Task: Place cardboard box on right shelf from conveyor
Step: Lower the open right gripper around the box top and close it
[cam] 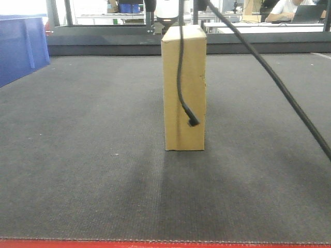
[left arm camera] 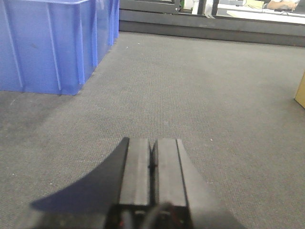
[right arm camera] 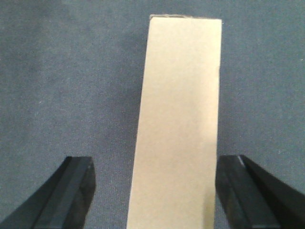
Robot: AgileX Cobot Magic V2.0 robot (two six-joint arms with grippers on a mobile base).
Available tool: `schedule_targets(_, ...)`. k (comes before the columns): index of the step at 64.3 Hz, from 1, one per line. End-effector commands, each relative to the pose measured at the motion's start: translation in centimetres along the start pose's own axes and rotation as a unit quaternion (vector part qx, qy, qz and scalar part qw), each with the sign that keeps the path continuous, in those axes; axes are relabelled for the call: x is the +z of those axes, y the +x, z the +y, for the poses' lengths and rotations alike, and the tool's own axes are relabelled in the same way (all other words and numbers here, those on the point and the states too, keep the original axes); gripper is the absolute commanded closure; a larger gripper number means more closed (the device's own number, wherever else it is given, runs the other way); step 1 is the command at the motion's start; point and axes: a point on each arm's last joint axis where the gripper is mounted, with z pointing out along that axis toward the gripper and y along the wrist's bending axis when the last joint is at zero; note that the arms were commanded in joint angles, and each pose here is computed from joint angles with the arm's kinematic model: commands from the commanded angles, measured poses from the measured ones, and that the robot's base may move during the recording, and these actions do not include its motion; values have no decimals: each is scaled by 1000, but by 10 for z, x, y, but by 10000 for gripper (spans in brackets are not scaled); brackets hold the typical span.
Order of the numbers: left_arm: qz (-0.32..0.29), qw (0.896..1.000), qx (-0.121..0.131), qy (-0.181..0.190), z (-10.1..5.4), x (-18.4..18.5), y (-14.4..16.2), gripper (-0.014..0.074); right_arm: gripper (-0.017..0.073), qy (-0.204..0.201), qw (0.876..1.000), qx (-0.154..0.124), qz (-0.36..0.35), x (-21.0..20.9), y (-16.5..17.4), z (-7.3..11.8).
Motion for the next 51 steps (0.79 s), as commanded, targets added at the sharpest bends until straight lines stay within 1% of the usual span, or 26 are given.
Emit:
schedule_targets(1, -49, 999, -5, 0, 0, -1, -9, 713, -53, 17, 999, 16, -27, -33, -13, -18)
schedule_targets(26, -49, 999, -5, 0, 0, -1, -9, 713, -53, 30, 999, 16, -11, -17, -12, -19)
schedule_targets(37, -49, 999, -5, 0, 0, -1, -9, 713, -53, 45, 999, 11, 6, -4, -6, -23)
schedule_targets(51, -49, 999, -5, 0, 0, -1, -9, 713, -53, 15, 1000, 10, 17, 10, 2, -16)
